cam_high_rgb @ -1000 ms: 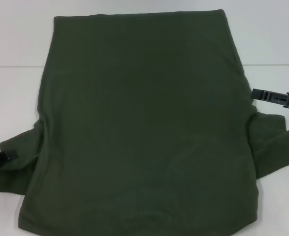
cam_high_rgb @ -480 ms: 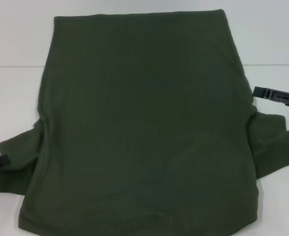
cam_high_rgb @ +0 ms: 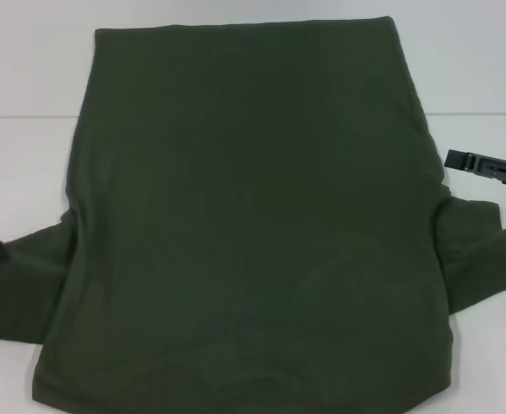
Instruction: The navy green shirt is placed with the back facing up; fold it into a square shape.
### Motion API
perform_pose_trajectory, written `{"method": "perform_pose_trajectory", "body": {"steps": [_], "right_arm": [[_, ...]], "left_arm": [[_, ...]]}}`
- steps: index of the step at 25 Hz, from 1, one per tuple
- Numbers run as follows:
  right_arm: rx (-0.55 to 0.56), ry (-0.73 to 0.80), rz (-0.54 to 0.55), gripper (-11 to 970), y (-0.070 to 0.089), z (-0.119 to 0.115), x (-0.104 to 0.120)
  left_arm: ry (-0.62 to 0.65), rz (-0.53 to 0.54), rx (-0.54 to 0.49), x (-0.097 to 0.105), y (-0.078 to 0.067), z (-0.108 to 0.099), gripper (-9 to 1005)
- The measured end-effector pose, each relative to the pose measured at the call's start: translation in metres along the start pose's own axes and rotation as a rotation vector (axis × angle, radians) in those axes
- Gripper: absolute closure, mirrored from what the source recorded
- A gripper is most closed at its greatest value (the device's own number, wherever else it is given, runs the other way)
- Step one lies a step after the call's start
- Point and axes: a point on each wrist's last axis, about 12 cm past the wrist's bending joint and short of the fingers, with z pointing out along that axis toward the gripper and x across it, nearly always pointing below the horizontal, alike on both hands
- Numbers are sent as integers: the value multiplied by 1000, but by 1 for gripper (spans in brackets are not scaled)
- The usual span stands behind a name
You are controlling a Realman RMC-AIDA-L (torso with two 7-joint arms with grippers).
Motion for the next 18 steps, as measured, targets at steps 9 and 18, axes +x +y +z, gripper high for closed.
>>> {"method": "perform_pose_trajectory", "body": {"steps": [9, 18], "right_arm": [[0, -1, -1, 14, 0, 0, 0], [1, -2, -4, 15, 0, 0, 0]], "left_arm": [[-18, -34, -75, -23, 8, -10, 990], [-50, -61, -123, -43, 16, -23, 989]]}}
